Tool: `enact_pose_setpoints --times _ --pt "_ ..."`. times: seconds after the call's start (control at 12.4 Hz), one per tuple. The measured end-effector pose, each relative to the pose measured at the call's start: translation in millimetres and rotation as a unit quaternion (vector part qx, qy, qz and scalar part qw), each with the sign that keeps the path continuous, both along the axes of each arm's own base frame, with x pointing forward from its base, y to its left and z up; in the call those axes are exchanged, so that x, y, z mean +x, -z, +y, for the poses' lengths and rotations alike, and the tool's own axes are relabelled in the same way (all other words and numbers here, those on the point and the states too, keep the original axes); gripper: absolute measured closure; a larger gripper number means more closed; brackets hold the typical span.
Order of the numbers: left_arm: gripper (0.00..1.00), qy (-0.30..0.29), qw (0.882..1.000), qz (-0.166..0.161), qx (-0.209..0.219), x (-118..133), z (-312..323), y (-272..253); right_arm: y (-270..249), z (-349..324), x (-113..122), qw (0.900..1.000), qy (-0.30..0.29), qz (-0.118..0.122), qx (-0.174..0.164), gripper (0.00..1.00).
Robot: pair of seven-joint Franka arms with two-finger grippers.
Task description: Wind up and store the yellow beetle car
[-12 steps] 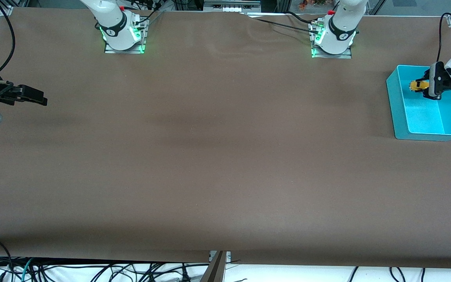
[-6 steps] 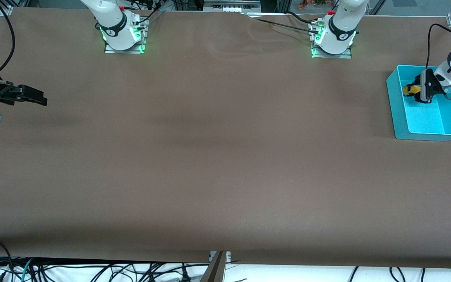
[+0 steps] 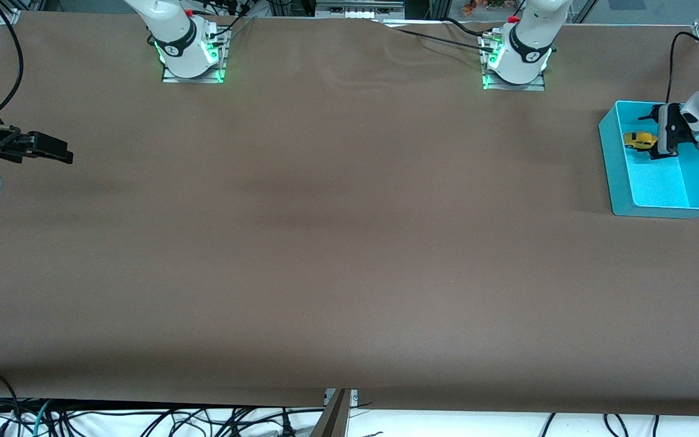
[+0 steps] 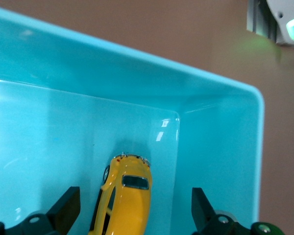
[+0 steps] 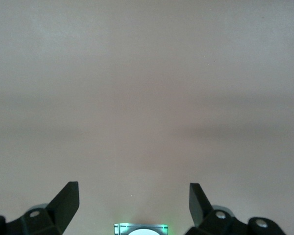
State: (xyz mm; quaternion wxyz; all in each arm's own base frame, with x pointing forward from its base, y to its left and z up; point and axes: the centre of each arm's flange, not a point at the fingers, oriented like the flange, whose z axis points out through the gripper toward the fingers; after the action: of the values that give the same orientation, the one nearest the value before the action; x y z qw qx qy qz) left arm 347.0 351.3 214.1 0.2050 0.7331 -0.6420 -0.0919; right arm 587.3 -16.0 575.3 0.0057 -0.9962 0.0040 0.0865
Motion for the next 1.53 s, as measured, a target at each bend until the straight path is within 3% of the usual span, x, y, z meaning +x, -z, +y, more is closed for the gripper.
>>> enact_pose_setpoints --times 0.32,0.64,1.04,1.29,1.53 --pt "0.00 -0.023 0.999 0.020 0.024 58.6 -8.0 -105.0 0.0 -0.1 0.0 1.000 0.000 0.000 0.000 0.00" --pt "0.00 -0.085 0.993 -0.041 0.068 143.2 -46.9 -187.2 0.0 -0.3 0.0 1.000 0.000 0.000 0.000 0.00" --pt "0.00 -0.165 0.980 -0.037 0.105 207.5 -151.4 -267.7 0.0 -0.4 0.0 1.000 0.000 0.000 0.000 0.00" --pt "0.00 -0.244 0.956 -0.057 0.152 215.3 -236.8 -319.6 0.1 -0.4 0.0 1.000 0.000 0.000 0.000 0.00" --pt "0.00 -0.339 0.916 -0.089 0.196 203.4 -321.4 -371.0 0.1 -0.5 0.0 1.000 0.000 0.000 0.000 0.00"
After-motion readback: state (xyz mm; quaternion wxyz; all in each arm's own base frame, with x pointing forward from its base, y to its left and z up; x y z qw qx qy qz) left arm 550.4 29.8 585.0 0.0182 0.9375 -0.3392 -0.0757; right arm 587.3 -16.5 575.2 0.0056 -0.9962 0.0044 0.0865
